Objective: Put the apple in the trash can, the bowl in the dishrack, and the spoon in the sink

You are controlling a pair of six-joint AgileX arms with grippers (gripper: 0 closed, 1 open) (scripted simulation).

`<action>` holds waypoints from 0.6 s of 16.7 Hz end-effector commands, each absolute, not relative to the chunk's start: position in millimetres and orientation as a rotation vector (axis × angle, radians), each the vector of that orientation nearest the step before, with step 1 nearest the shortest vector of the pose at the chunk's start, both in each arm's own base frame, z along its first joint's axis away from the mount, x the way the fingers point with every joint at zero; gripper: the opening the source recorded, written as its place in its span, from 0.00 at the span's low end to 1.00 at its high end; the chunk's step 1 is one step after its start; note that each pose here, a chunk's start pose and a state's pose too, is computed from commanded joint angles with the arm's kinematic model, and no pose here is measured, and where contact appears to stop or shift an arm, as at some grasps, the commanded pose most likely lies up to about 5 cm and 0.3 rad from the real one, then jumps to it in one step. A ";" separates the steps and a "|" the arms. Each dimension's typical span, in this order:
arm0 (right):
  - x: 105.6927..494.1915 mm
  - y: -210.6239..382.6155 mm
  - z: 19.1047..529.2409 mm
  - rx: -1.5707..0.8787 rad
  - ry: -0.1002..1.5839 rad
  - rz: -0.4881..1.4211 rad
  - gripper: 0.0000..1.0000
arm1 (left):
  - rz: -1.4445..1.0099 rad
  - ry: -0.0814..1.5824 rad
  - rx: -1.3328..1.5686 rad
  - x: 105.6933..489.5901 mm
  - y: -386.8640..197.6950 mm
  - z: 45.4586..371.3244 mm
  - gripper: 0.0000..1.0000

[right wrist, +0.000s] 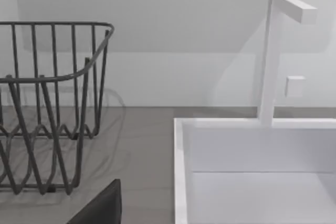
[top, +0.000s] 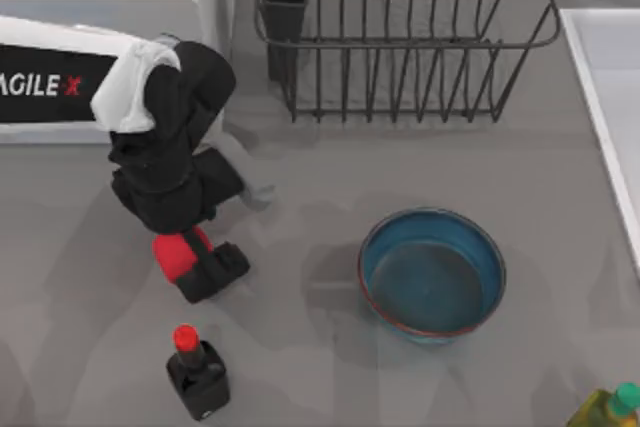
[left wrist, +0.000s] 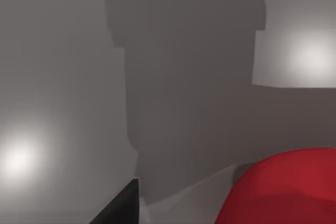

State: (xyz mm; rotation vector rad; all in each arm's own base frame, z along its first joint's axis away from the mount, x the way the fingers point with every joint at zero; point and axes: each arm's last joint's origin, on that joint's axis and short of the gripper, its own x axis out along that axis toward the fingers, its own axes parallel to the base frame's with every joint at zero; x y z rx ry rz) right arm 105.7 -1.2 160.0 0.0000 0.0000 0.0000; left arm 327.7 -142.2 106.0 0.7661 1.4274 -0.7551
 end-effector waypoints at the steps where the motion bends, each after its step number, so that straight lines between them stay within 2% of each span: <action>1: 105.7 -1.2 160.0 0.000 0.000 0.000 1.00 | -0.755 1.427 0.766 327.7 -142.2 106.0 0.62; 9: 105.7 -1.2 160.0 0.000 0.000 0.000 1.00 | -0.755 1.427 0.766 327.7 -142.2 106.0 0.02; 10: 105.7 -1.2 160.0 0.000 0.000 0.000 1.00 | -0.755 1.427 0.766 327.7 -142.2 106.0 0.00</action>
